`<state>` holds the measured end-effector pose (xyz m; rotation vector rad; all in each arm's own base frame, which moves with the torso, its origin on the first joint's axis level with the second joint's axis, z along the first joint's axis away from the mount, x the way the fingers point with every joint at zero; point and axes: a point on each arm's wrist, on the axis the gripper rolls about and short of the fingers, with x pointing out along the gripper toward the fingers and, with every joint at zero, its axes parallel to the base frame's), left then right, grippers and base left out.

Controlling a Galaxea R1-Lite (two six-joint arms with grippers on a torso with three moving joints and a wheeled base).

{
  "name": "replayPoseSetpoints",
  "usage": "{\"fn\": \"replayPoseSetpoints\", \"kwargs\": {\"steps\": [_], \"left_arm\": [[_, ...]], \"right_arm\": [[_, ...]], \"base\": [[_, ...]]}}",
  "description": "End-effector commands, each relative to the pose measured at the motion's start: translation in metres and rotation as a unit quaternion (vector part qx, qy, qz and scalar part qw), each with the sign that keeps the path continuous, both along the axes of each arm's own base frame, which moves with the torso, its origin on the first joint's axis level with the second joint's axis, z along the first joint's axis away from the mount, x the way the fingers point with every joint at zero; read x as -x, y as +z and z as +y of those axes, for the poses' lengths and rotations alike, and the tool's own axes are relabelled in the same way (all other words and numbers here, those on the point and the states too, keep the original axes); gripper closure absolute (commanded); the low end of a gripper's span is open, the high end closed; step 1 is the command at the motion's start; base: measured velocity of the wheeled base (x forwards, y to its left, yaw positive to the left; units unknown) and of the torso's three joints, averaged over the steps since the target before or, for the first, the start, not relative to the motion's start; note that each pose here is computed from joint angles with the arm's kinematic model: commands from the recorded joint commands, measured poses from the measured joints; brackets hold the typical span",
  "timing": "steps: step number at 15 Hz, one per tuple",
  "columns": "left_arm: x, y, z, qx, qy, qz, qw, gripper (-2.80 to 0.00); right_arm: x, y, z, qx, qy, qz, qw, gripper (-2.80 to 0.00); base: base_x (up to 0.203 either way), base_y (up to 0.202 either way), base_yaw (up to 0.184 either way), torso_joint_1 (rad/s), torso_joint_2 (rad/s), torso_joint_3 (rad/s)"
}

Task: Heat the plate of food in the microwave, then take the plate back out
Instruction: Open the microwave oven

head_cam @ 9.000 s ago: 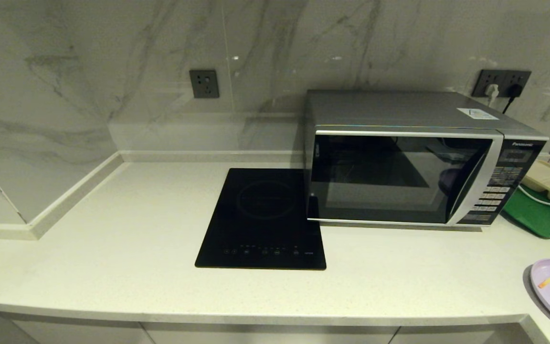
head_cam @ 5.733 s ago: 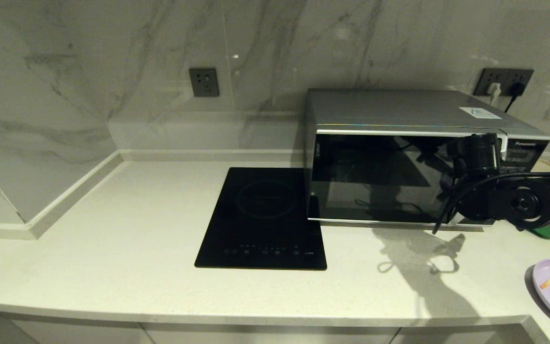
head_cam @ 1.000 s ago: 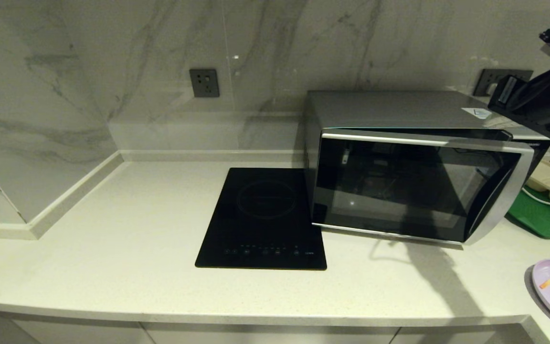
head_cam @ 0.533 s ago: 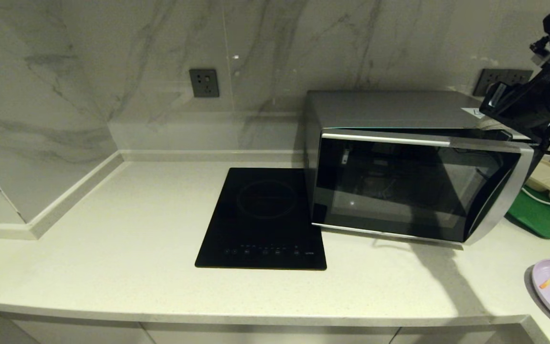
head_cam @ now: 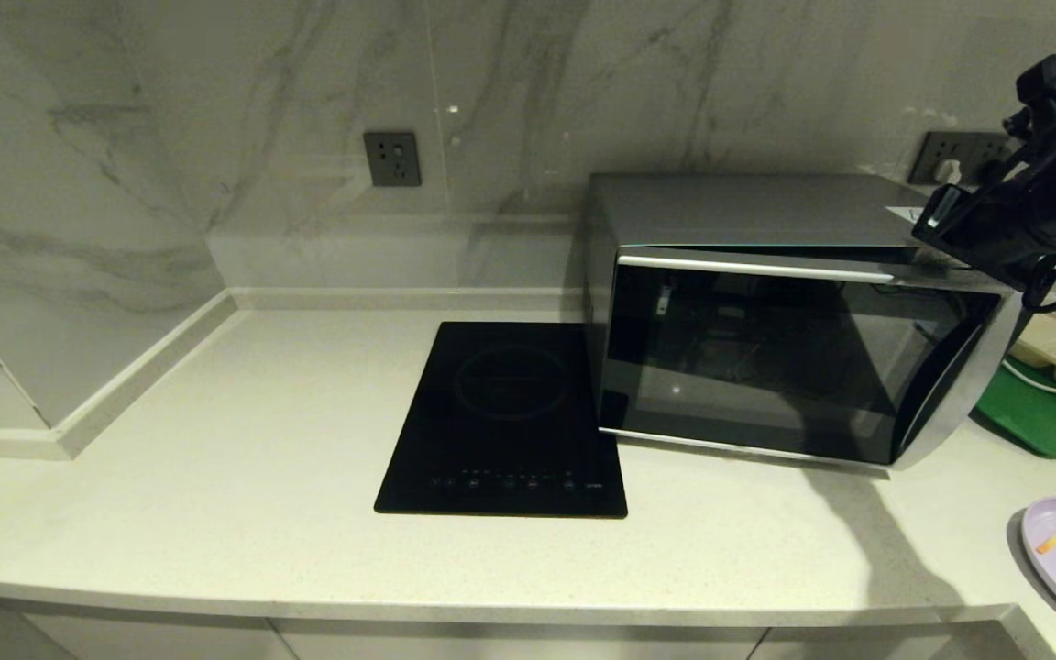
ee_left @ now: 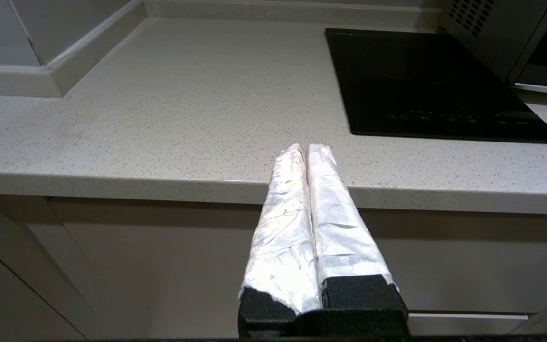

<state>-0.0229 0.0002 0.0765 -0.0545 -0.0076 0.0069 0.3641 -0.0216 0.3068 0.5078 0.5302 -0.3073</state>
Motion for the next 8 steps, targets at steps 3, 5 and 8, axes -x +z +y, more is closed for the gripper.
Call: {"fn": "replayPoseSetpoints", "kwargs": {"steps": [3, 5, 8], "left_arm": [[0.0, 0.0, 0.0, 0.0, 0.0, 0.0, 1.0, 0.0], [0.0, 0.0, 0.0, 0.0, 0.0, 0.0, 1.0, 0.0], [0.0, 0.0, 0.0, 0.0, 0.0, 0.0, 1.0, 0.0]], "right_arm": [[0.019, 0.009, -0.001, -0.013, 0.015, 0.012, 1.0, 0.0], [0.041, 0.017, 0.002, -0.025, 0.045, 0.043, 0.998, 0.0], [0.069, 0.021, 0.004, -0.029, 0.059, 0.093, 0.994, 0.0]], "base": [[0.0, 0.0, 0.0, 0.0, 0.0, 0.0], [0.0, 0.0, 0.0, 0.0, 0.0, 0.0], [0.0, 0.0, 0.0, 0.0, 0.0, 0.0]]}}
